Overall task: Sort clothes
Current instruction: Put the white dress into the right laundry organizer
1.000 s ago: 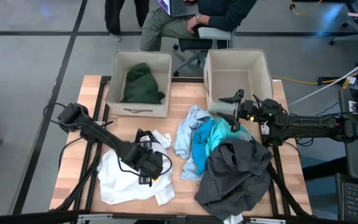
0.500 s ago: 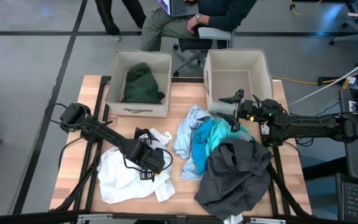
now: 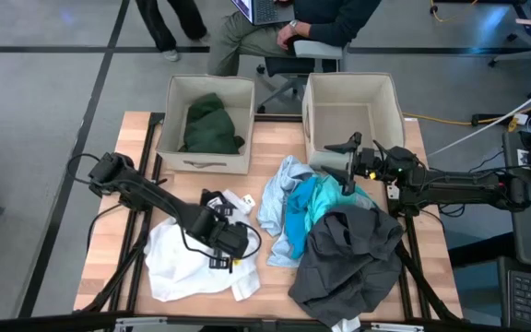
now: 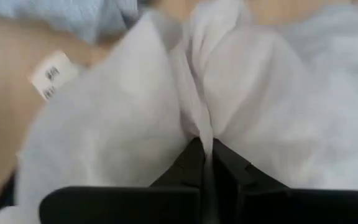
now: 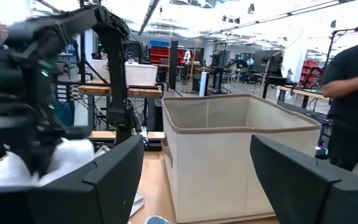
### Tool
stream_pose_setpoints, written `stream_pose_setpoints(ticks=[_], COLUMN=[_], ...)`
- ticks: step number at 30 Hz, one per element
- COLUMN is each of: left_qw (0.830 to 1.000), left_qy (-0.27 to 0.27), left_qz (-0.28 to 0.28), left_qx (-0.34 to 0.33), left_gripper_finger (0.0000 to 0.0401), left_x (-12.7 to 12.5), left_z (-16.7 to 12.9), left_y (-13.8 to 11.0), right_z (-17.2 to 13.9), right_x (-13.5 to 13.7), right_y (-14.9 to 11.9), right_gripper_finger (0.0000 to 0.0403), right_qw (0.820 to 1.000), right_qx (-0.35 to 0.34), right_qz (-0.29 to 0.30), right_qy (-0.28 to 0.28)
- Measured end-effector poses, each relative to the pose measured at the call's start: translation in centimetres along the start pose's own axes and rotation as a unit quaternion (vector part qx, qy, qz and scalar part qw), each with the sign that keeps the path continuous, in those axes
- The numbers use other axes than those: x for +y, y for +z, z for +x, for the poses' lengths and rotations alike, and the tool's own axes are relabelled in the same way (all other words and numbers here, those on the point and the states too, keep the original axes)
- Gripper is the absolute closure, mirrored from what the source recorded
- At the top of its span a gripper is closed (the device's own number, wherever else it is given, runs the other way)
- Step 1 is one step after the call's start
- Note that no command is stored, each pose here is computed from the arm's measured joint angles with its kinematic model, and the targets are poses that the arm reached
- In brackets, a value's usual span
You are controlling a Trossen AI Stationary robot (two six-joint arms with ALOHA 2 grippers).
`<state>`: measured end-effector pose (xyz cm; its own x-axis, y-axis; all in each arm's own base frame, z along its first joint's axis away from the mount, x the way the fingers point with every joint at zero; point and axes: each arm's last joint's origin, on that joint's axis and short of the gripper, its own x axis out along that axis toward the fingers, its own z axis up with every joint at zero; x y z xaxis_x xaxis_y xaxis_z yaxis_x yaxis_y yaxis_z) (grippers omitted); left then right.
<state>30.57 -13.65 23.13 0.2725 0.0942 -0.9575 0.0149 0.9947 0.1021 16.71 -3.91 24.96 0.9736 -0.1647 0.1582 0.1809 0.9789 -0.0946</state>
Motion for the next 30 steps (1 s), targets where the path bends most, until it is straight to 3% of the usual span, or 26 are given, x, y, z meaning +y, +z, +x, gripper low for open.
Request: stream_pose_setpoints(ticks=[17,24,30], left_qw=[0.984,0.962,0.922], left_qy=[0.121,0.189,0.297], left_qz=[0.052,0.054,0.042], left_qx=[-0.119,-0.188,-0.243], left_gripper_finger=[0.0399,0.0399,0.0398], left_x=[1.6,2.9,4.4], left_z=[-10.0,-13.8,-17.0], left_y=[4.1,4.5,4.4], right_z=[0.0,0.0,0.0], right_x=[0.0,0.0,0.0], right_y=[-0.1,-0.1,0.0], right_gripper_finger=[0.0105,0.0105,0.0105], right_qw=[1.000,1.000,1.000], right_qx=[0.004,0.004,0.003], right_qz=[0.000,0.000,0.000], right_qy=[-0.007,-0.006,-0.006])
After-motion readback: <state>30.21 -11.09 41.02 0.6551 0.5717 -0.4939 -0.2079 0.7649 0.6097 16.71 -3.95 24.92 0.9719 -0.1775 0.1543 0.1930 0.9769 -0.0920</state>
